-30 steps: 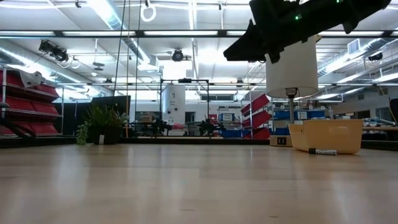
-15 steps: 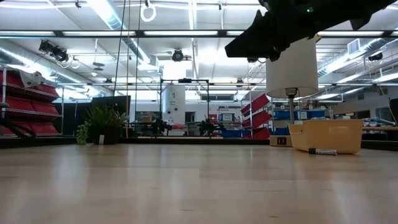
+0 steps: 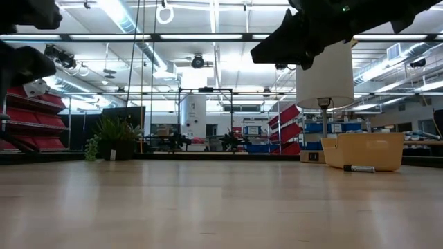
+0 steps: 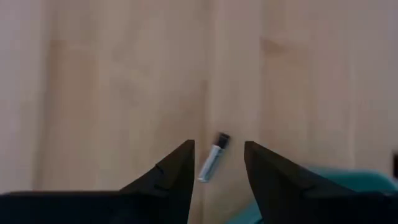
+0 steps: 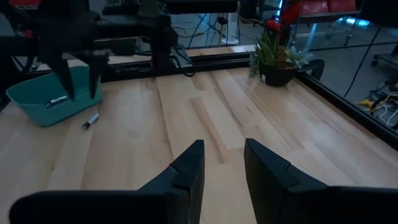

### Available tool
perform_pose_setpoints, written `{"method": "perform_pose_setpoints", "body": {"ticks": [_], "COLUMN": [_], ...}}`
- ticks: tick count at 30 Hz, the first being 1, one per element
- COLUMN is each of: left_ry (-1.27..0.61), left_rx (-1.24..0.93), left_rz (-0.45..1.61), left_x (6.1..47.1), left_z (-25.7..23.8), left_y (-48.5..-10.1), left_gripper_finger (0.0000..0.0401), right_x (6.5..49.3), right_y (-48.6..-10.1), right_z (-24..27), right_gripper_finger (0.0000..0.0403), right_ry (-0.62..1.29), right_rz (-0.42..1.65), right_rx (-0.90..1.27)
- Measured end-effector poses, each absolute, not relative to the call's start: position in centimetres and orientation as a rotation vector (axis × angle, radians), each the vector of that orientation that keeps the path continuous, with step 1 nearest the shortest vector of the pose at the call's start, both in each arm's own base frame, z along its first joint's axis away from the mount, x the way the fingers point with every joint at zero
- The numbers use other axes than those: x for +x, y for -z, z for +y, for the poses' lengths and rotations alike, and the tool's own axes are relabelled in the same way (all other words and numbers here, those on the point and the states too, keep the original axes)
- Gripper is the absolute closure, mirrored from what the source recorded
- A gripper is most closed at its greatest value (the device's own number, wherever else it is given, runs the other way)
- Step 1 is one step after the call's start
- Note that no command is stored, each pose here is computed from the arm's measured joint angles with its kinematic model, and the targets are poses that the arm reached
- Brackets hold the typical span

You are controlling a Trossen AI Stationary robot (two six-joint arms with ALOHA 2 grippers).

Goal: Sort batteries
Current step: Put the silver battery into the blue bin

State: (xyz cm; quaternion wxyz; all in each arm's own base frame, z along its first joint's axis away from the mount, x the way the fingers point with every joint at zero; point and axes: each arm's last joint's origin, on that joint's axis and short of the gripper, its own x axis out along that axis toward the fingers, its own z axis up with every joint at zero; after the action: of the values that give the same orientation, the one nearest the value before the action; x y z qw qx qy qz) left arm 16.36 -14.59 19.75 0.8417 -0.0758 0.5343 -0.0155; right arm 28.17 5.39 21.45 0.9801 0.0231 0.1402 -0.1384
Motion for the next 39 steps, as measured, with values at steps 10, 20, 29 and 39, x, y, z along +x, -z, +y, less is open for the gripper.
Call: {"method": "perform_pose_setpoints", "body": {"ticks": [10, 20, 29, 39], "left_ry": [0.194, 0.234, 0.235, 0.170], "left_rx": [0.057, 0.149, 0.189, 0.195], "left_rz": [1.221, 1.276, 1.298, 1.247], "left_x": [17.2, 17.8, 18.1, 19.2], "left_z": [-15.4, -16.0, -16.1, -16.6], "left_y": [-16.8, -14.7, -14.0, -15.6], "left_gripper_finger": [0.0245, 0.0245, 0.0287, 0.0368], "right_x": [28.1, 28.0, 28.0, 28.0], "right_y": [-21.3, -21.3, -21.2, -21.3], "right_z": [5.5, 5.7, 5.7, 5.7], "right_gripper_finger": [0.0302, 0.0302, 0.0302, 0.0302], "right_ry": [0.279, 0.272, 0.272, 0.276], "right_rz": [0.293, 0.300, 0.301, 0.297], "right_rx": [0.052, 0.053, 0.052, 0.083]}}
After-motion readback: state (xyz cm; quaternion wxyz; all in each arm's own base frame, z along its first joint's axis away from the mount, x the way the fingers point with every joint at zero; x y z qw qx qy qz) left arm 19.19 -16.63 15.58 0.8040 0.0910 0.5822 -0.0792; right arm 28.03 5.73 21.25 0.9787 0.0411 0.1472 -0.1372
